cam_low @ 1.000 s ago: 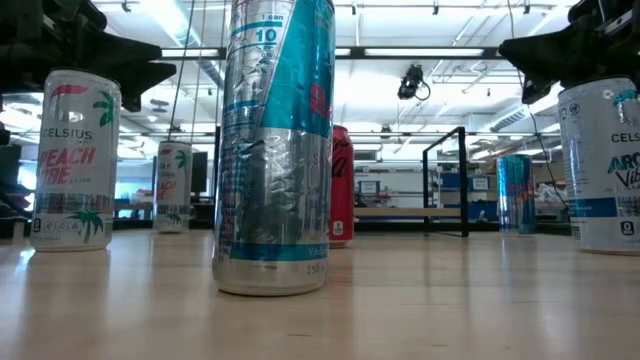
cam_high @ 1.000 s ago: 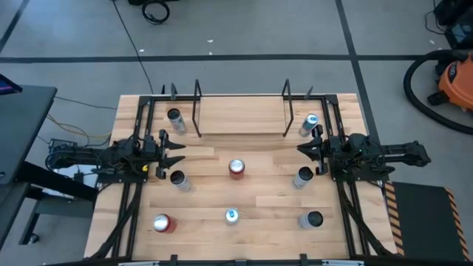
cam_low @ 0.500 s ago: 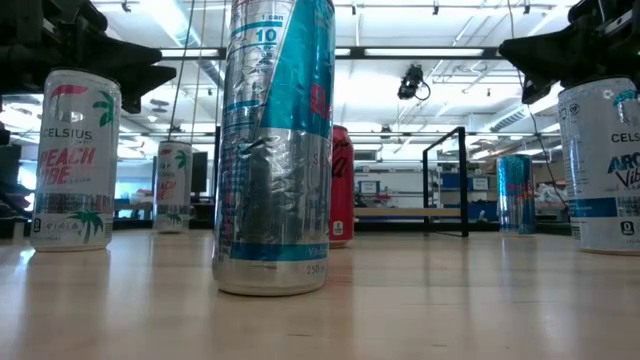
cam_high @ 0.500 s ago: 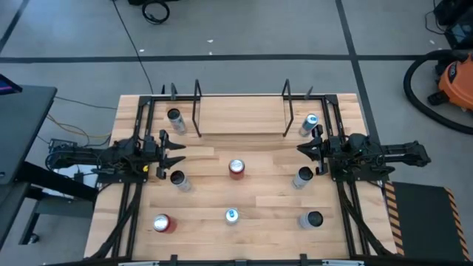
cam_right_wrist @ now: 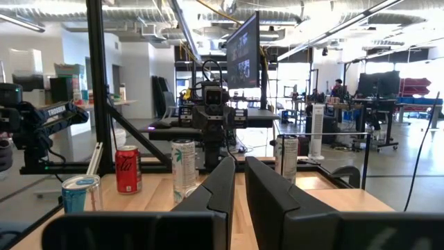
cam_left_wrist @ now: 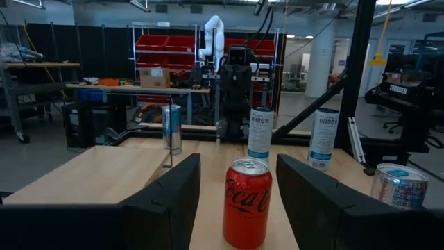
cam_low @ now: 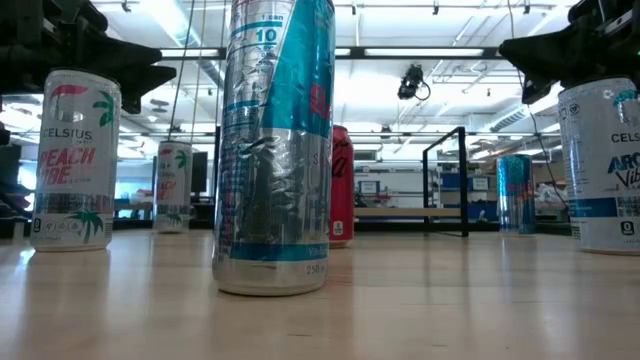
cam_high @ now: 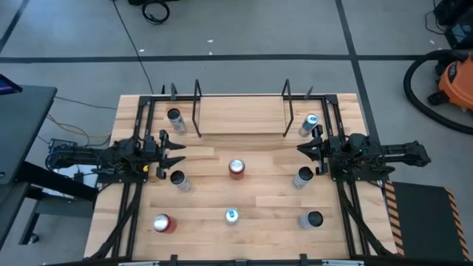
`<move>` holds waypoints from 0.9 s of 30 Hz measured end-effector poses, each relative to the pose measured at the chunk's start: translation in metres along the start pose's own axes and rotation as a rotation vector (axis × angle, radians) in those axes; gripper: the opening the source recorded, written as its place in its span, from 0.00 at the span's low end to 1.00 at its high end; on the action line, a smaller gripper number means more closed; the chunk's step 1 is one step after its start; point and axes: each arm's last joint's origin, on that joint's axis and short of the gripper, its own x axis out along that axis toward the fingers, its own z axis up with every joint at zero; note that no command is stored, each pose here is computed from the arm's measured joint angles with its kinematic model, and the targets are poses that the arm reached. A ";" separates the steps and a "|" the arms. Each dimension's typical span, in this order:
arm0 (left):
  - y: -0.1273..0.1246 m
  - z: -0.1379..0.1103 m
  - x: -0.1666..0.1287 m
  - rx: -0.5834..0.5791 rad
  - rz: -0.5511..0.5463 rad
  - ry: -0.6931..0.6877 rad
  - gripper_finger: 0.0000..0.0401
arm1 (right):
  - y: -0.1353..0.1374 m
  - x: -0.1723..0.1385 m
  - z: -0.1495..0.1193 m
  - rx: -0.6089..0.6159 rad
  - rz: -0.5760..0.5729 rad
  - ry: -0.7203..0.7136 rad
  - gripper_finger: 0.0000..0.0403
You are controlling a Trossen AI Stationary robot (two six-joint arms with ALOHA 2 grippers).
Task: Place canned beverage on shelf
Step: Put the top white-pink soda can on the shelf
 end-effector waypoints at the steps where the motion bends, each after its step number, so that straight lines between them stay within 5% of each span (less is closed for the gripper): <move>1: 0.000 0.000 0.000 0.000 0.000 0.000 0.48 | 0.000 0.000 0.000 0.000 0.000 0.000 0.11; 27: 0.000 0.002 0.000 -0.031 -0.001 -0.018 0.48 | 0.000 0.000 0.001 0.000 -0.001 -0.008 0.11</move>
